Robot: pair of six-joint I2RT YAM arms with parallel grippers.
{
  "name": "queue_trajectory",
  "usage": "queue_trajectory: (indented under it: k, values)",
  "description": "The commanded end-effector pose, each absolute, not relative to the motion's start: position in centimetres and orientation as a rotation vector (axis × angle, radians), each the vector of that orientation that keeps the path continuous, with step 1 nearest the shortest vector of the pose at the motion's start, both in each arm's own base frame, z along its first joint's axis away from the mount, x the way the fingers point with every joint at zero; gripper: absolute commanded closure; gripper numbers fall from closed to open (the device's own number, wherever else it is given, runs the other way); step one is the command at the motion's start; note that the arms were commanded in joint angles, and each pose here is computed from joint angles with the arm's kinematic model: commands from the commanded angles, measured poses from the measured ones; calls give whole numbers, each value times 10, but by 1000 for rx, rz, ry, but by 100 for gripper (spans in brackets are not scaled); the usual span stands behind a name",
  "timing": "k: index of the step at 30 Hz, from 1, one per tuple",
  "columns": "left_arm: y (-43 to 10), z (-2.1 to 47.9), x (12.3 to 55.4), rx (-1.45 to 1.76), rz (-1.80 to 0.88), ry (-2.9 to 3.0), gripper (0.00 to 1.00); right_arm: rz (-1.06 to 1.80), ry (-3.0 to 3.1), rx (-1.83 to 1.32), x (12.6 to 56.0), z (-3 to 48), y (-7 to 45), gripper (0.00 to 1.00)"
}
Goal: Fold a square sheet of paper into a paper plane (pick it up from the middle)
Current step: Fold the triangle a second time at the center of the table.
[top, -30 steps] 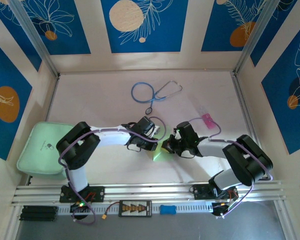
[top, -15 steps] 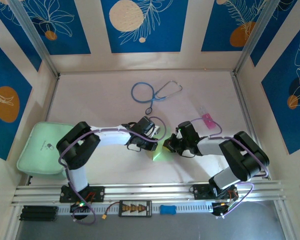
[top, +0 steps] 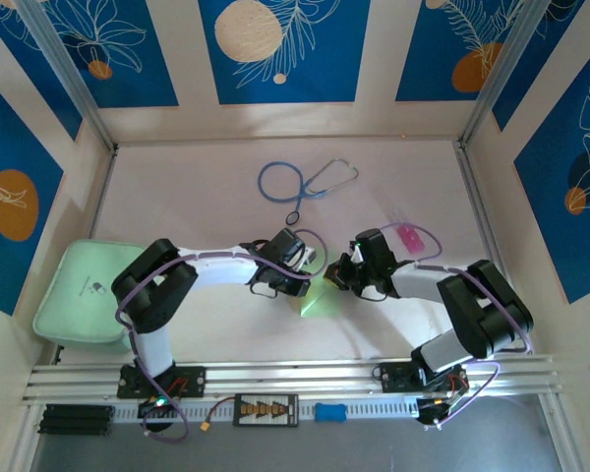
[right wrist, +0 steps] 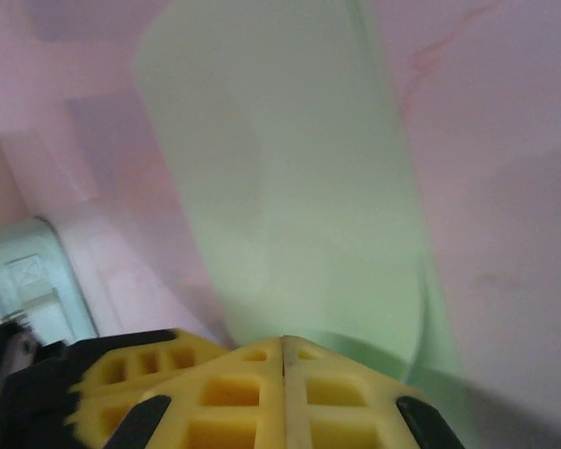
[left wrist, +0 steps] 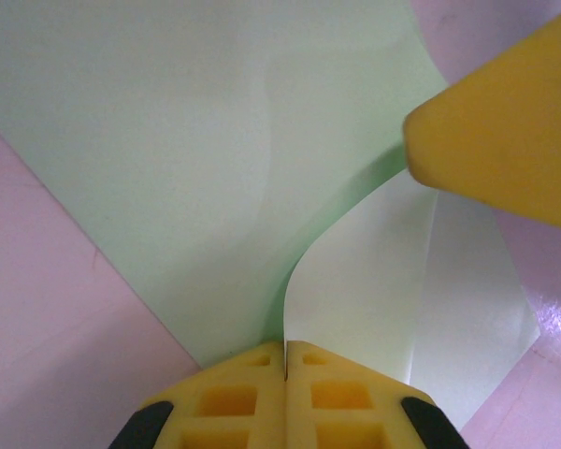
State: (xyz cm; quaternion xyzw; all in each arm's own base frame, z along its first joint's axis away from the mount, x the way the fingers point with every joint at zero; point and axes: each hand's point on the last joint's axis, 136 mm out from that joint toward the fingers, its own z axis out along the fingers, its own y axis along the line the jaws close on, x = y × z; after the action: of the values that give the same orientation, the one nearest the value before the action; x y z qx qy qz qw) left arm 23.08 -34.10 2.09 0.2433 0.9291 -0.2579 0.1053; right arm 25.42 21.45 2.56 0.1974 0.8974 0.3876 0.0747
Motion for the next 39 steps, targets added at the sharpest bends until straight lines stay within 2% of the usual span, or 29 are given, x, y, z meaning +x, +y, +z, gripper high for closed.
queue_trajectory:
  k: [1,5,15,19,25,33,39]
  values:
    - [-325,3,225,724,-693,2828,97,1112,2754,648,241,-1,203,96]
    - [-324,1,223,729,-689,2833,97,1091,2736,748,241,-15,190,95]
    - [-322,0,224,732,-684,2836,97,1160,2618,771,262,3,176,94]
    - [-322,0,224,728,-685,2838,98,1199,2547,696,270,27,178,93]
    - [-322,1,224,727,-686,2835,98,1199,2568,530,259,52,200,92]
    - [-322,1,225,727,-686,2836,97,1241,2667,474,241,35,229,93]
    - [-323,4,226,726,-688,2832,97,1116,2772,543,228,1,217,94]
